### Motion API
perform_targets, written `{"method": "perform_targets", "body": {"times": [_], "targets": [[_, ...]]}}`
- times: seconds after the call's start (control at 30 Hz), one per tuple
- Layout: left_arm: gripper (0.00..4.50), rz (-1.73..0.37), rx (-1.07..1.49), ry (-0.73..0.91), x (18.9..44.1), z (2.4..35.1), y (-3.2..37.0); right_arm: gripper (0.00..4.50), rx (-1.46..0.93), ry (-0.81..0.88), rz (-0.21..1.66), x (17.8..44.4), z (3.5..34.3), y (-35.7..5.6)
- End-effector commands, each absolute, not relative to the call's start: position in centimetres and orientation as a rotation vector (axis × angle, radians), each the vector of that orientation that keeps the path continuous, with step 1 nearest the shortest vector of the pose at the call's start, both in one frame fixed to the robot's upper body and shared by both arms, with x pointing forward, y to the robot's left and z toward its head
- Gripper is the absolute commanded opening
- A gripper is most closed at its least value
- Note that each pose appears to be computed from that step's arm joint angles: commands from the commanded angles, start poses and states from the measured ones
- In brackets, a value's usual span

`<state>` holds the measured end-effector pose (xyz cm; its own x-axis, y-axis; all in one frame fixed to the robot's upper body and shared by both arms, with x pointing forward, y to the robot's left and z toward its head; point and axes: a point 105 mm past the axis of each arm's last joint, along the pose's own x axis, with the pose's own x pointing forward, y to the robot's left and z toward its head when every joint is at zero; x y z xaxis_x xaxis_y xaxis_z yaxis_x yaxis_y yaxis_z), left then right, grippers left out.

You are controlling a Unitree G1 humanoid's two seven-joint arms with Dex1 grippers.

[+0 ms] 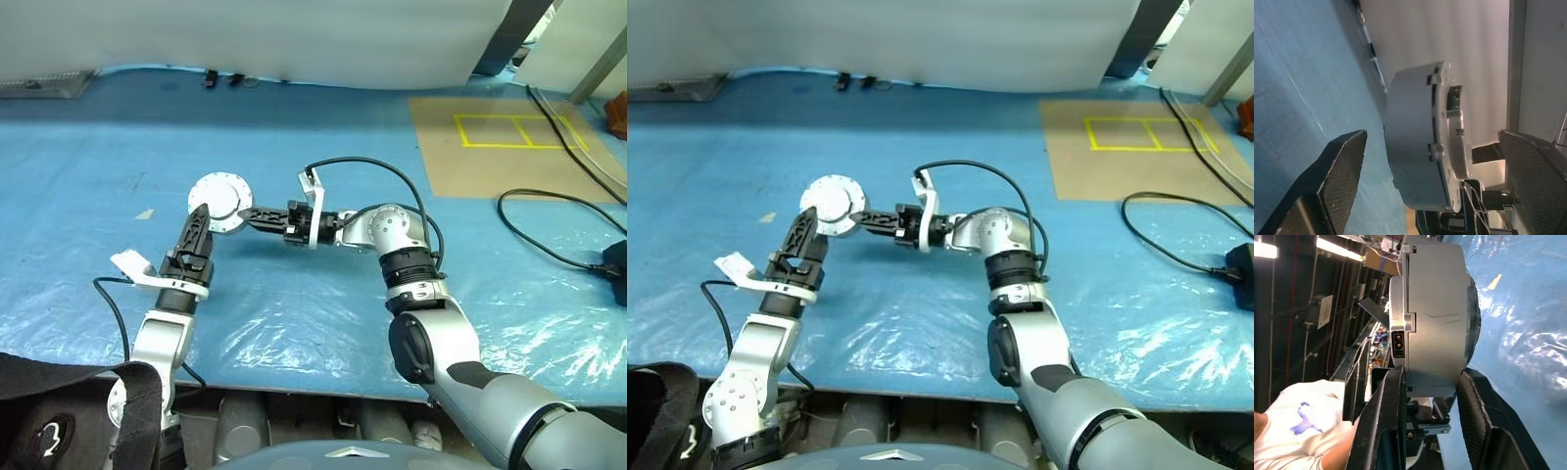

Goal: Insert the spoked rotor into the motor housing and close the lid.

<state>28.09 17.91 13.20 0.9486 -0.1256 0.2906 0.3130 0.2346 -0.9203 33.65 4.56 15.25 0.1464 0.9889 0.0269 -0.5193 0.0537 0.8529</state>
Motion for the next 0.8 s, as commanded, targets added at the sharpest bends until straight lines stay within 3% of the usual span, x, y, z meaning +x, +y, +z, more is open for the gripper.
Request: {"method": "perform_targets", "body": {"times": [0.03,0.33,0.43,0.57,0.8], "targets": [[4.49,-0.328,-1.300,-0.178,28.1,13.7,17.7,1.08,0.904,0.586,1.470,32.3,19.1,5.2],[4.49,-0.371,-1.303,-0.205,29.3,14.9,17.1,1.08,0.923,0.620,1.480,31.9,19.0,5.6],[3.89,-0.373,-1.320,-0.214,29.4,15.1,17.2,1.08,0.942,0.615,1.470,32.1,19.1,5.6],[2.56,-0.358,-1.301,-0.206,29.3,14.6,17.6,1.08,0.976,0.602,1.439,32.8,19.3,5.6],[2.48,-0.359,-1.315,-0.208,29.8,15.0,16.8,1.08,1.077,0.607,1.310,35.0,19.1,5.5]]}}
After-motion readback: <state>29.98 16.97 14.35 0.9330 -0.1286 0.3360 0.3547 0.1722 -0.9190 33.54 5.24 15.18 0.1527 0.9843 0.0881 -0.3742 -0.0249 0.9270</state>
